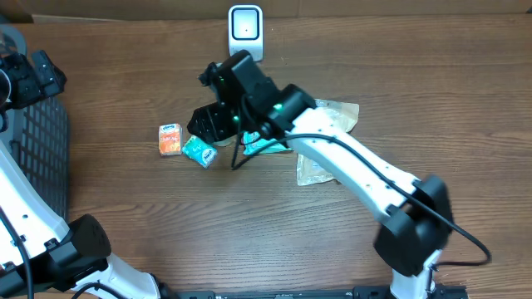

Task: Scan the item barcode
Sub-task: 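Reach the right gripper to the small teal packet and grasp it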

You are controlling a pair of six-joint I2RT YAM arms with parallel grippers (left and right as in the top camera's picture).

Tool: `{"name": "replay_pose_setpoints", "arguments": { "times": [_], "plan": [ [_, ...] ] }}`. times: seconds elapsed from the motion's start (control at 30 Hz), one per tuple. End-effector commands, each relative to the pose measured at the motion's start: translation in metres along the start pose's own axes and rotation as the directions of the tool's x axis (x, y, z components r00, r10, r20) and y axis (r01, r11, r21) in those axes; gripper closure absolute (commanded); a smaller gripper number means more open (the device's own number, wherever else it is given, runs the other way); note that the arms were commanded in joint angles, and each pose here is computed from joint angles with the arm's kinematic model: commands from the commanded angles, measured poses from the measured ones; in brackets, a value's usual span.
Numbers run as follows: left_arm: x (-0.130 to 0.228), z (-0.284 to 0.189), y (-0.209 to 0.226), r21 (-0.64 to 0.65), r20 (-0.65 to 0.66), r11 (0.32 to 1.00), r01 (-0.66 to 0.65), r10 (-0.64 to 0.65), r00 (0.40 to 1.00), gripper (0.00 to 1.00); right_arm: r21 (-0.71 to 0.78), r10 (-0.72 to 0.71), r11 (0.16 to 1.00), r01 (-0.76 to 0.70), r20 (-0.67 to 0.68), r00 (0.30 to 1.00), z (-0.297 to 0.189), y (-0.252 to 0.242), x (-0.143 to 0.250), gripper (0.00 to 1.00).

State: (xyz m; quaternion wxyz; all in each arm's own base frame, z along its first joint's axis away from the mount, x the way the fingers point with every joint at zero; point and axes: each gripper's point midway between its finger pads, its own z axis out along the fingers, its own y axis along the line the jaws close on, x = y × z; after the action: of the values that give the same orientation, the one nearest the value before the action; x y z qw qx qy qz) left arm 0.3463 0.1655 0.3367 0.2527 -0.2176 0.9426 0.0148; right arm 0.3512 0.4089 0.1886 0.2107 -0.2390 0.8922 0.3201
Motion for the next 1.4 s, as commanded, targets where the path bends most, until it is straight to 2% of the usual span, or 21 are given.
{"name": "replay_pose_setpoints", "arguments": {
  "times": [0.0, 0.13, 0.27, 0.37, 0.5, 0.83, 0.97, 1.1, 1.2, 1.27, 1.3, 1.37],
  "plan": [
    [-0.002, -0.01, -0.004, 0.003, 0.03, 1.0, -0.028, 0.028, 0.999, 0.01, 0.04, -0.016, 0.999, 0.013, 0.077, 0.997, 0.019, 0.004, -0.017, 0.48],
    [-0.002, -0.01, -0.004, 0.003, 0.029, 1.0, -0.028, 0.028, 0.999, 0.0, 0.061, -0.062, 0.997, 0.054, 0.148, 0.987, 0.046, 0.011, -0.026, 0.49],
    [-0.002, -0.01, -0.004, 0.003, 0.029, 1.0, -0.028, 0.028, 0.999, 0.0, 0.089, -0.077, 0.994, 0.064, 0.145, 0.986, 0.076, 0.011, -0.016, 0.49],
    [-0.002, -0.01, -0.004, 0.003, 0.029, 1.0, -0.028, 0.028, 0.999, 0.0, 0.165, -0.005, 0.986, -0.022, 0.161, 0.987, 0.09, -0.008, -0.011, 0.54],
    [-0.002, -0.01, -0.004, 0.003, 0.029, 1.0, -0.028, 0.028, 0.999, 0.0, 0.307, 0.071, 0.941, -0.146, 0.242, 0.968, 0.096, -0.045, -0.014, 0.53],
    [-0.002, -0.01, -0.004, 0.003, 0.029, 1.0, -0.028, 0.028, 0.999, 0.0, 0.356, 0.155, 0.897, -0.263, 0.305, 0.94, 0.101, -0.065, -0.012, 0.53],
    [-0.002, -0.01, -0.004, 0.003, 0.029, 1.0, -0.028, 0.028, 0.999, 0.0, 0.431, 0.183, 0.844, -0.319, 0.328, 0.927, 0.094, -0.082, -0.004, 0.53],
    [-0.002, -0.01, -0.004, 0.003, 0.029, 1.0, -0.028, 0.028, 0.999, 0.0, 0.468, 0.188, 0.826, -0.315, 0.297, 0.936, 0.092, -0.091, 0.005, 0.51],
    [-0.002, -0.01, -0.004, 0.003, 0.029, 1.0, -0.028, 0.028, 0.999, 0.0, 0.501, 0.209, 0.807, -0.314, 0.256, 0.944, 0.085, -0.103, 0.014, 0.46],
    [-0.002, -0.01, -0.004, 0.003, 0.029, 1.0, -0.028, 0.028, 0.999, 0.01, 0.473, 0.171, 0.849, -0.236, 0.177, 0.969, 0.081, -0.099, 0.013, 0.38],
    [-0.002, -0.01, -0.004, 0.003, 0.029, 1.0, -0.028, 0.028, 0.999, 0.0, 0.382, 0.12, 0.913, -0.142, 0.081, 0.989, 0.081, -0.085, 0.014, 0.33],
    [-0.002, -0.01, -0.004, 0.003, 0.029, 1.0, -0.028, 0.028, 0.999, 0.0, 0.242, 0.069, 0.968, -0.063, -0.015, 0.998, 0.082, -0.068, 0.019, 0.31]
  ]
}}
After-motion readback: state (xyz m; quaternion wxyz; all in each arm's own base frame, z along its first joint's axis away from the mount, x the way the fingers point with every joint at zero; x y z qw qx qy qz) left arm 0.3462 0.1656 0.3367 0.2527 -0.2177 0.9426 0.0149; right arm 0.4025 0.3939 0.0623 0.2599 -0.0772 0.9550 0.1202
